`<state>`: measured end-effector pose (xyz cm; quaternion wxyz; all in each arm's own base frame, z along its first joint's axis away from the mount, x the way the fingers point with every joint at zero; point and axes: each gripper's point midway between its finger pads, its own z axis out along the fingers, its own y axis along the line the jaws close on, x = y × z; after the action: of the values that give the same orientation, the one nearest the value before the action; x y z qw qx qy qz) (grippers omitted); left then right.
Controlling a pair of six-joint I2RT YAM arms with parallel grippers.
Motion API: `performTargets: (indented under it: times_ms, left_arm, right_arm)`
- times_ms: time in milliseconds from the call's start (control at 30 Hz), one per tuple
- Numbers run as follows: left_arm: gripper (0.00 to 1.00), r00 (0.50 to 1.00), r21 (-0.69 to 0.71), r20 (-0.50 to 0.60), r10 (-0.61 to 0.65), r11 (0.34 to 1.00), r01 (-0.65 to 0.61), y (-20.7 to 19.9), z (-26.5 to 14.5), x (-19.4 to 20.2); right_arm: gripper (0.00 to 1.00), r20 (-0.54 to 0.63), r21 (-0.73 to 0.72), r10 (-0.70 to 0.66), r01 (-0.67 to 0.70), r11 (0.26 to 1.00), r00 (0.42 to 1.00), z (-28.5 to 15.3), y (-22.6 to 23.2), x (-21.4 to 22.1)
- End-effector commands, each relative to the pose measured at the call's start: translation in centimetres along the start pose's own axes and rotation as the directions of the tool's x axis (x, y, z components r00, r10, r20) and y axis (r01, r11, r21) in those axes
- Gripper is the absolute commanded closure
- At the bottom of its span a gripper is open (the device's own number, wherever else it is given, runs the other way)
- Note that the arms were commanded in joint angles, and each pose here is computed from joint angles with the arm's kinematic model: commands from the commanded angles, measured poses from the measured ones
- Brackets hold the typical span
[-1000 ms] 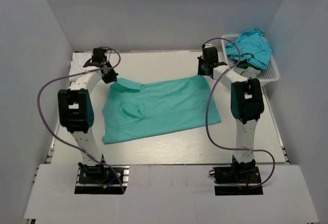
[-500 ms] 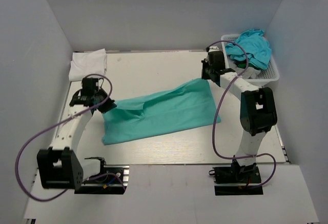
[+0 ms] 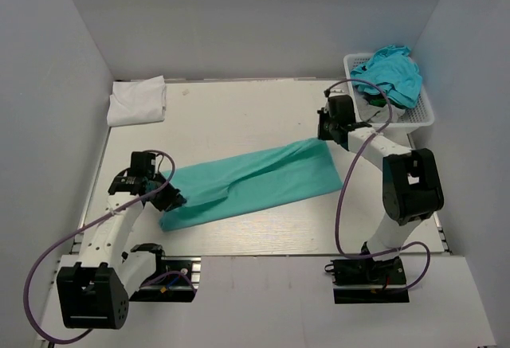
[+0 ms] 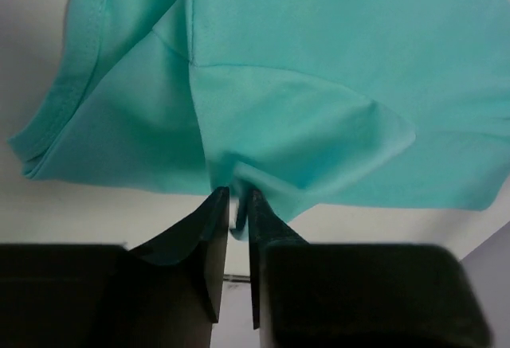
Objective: Fold and stack the t-shirts
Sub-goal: Fold the other side of the tshirt into a rectangle, then rotate the tshirt 90 degrees
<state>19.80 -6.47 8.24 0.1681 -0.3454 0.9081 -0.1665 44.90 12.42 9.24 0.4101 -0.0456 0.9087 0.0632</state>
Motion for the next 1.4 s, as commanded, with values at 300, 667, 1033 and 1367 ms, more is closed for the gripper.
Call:
performTargets:
  times_ms: [300, 667, 1033, 1367]
  left_arm:
    - [0.00, 0.997, -0.087, 0.071, -0.007, 0.996, 0.013, -0.3, -1.2, -2.7]
    - [0.00, 0.985, 0.198, 0.152, 0.076, 0.975, -0.106, -8.7, 1.6, -7.8]
    - [0.00, 0.999, -0.017, 0.003, 0.050, 0.999, -0.050, -5.6, 11.9, -8.8]
    - [0.00, 0.966, 0.129, 0.224, 0.130, 0.978, -0.162, -20.1, 19.9, -23.1]
  right_arm:
    - [0.36, 0.047, 0.116, 0.184, -0.188, 0.975, 0.982, -5.0, -2.4, 4.5]
    - [0.10, 0.103, -0.211, 0.118, -0.095, 0.973, 0.988, -5.1, 3.8, -0.9]
    - [0.10, -0.191, -0.259, 0.131, -0.179, 0.949, 0.973, -0.7, 5.7, 6.7]
    - [0.10, -0.413, -0.498, -0.162, -0.073, 0.864, 0.896, -10.7, 10.0, 18.5]
